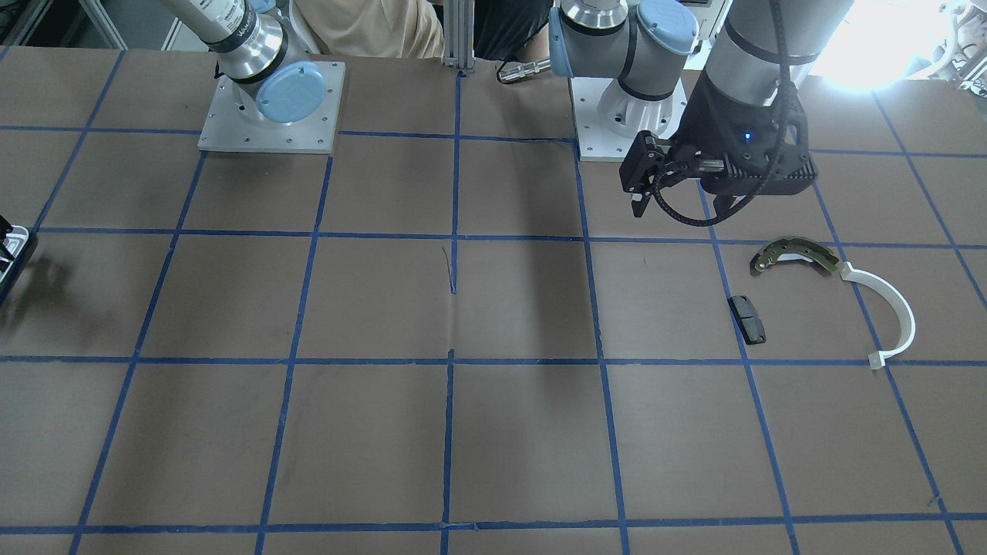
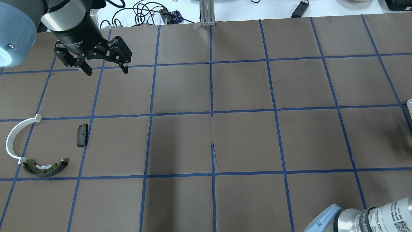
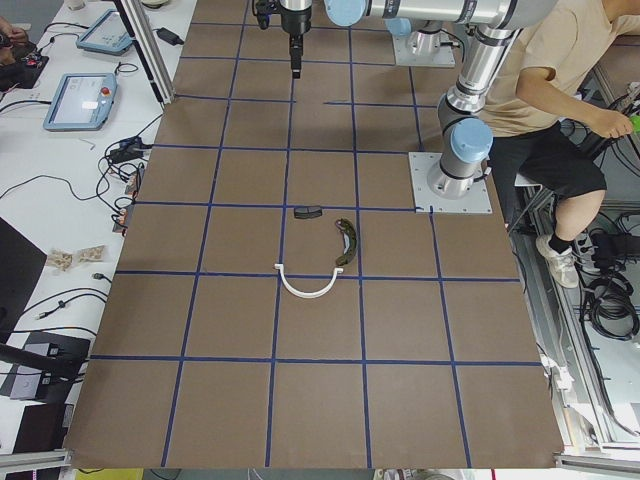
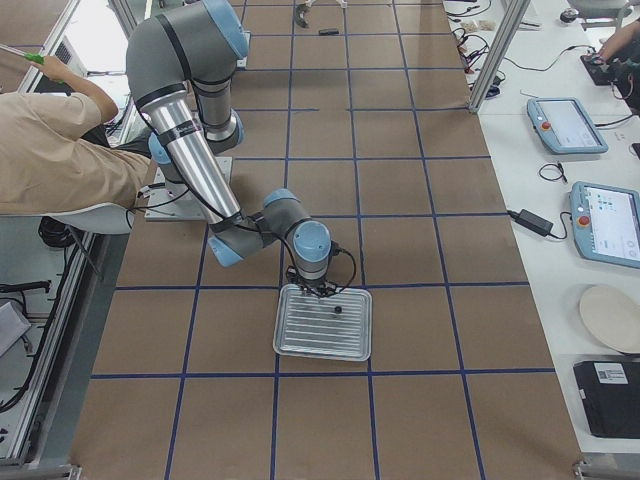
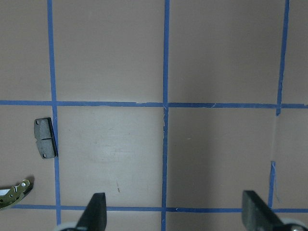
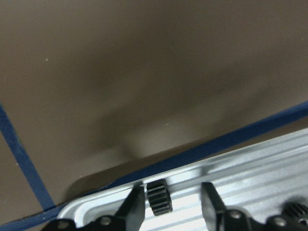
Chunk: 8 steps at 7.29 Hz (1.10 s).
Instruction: Place bearing gear from tray to pile
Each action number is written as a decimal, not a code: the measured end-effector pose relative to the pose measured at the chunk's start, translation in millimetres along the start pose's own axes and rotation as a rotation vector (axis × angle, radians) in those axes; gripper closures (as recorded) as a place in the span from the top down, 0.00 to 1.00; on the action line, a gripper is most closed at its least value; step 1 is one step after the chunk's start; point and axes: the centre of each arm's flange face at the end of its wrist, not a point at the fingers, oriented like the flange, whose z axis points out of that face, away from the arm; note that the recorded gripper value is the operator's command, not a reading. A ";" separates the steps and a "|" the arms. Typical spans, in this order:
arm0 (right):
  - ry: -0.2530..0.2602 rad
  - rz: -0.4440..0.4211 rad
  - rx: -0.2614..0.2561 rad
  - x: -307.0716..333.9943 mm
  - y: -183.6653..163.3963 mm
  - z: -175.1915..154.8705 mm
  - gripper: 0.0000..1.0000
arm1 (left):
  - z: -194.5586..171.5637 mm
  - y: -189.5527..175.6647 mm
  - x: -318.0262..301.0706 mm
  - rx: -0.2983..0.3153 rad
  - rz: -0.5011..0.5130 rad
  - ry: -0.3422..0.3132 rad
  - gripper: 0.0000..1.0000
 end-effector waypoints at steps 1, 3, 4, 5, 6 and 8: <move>0.001 0.004 -0.003 0.2 0.4 -1.7 0.00 | 0.0 0.0 0.0 0.000 0.000 0.000 1.00; -0.010 0.011 -0.026 -0.5 2.9 -6.0 0.00 | 0.1 0.1 0.0 -0.001 0.000 0.000 1.00; -0.002 0.034 -0.036 -1.7 1.3 -17.6 0.00 | 0.2 0.1 0.0 -0.001 0.000 0.000 1.00; -0.002 0.097 -0.033 -7.7 -11.1 -43.4 0.00 | 0.2 0.1 0.0 -0.002 0.000 0.000 1.00; -0.025 0.188 -0.018 -20.7 -38.2 -79.4 0.00 | 0.1 0.1 0.0 -0.001 0.000 0.000 1.00; -0.072 0.373 -0.012 -58.6 -145.9 -144.4 0.00 | 0.1 0.2 0.0 -0.002 0.000 0.000 1.00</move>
